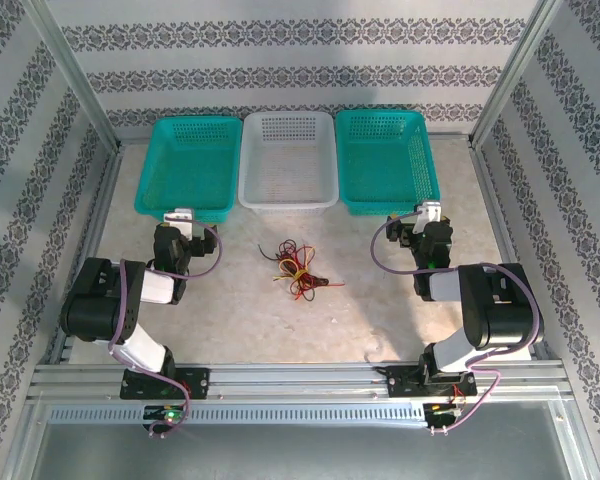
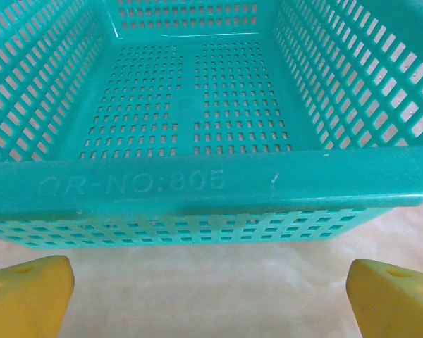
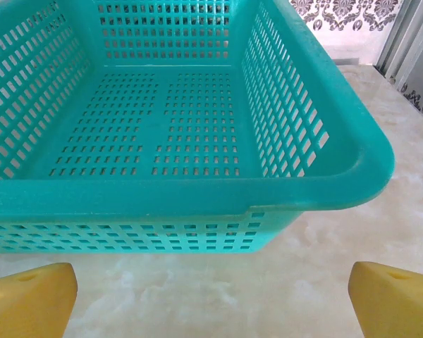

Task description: Untangle the cables

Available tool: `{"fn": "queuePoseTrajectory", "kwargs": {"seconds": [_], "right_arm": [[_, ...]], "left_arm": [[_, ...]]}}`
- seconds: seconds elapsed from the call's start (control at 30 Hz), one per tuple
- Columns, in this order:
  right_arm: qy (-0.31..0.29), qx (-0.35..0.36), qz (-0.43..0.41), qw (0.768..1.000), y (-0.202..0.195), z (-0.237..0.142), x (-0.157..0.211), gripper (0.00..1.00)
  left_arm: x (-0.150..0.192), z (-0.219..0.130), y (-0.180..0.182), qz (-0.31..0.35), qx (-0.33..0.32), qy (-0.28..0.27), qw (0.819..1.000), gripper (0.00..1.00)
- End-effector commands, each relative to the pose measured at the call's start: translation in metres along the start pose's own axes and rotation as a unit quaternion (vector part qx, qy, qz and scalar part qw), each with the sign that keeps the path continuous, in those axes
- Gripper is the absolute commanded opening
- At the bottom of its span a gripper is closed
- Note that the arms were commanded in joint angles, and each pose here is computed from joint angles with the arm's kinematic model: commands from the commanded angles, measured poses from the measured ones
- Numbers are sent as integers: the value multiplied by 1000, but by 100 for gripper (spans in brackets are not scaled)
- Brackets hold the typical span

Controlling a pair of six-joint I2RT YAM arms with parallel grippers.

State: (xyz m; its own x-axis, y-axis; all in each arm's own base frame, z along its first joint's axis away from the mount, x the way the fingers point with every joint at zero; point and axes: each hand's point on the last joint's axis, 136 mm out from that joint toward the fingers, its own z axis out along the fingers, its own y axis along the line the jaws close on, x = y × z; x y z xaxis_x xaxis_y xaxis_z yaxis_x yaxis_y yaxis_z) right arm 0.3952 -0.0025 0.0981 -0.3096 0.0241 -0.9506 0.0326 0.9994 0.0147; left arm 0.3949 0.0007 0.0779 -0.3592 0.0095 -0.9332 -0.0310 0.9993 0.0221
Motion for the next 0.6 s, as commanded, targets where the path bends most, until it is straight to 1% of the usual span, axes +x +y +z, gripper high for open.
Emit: {"fn": "queuePoseTrajectory", "kwargs": {"seconds": [0.0,0.57], "right_arm": [[-12,-12,3,1000,4,1,-9,98],[-11,-14,5,1000,4,1,-9,98]], "left_arm": [[-10,3,11,-5,-17,-11,1000,99],[-11,3,11,-5,-17,-12,1000,99]]}}
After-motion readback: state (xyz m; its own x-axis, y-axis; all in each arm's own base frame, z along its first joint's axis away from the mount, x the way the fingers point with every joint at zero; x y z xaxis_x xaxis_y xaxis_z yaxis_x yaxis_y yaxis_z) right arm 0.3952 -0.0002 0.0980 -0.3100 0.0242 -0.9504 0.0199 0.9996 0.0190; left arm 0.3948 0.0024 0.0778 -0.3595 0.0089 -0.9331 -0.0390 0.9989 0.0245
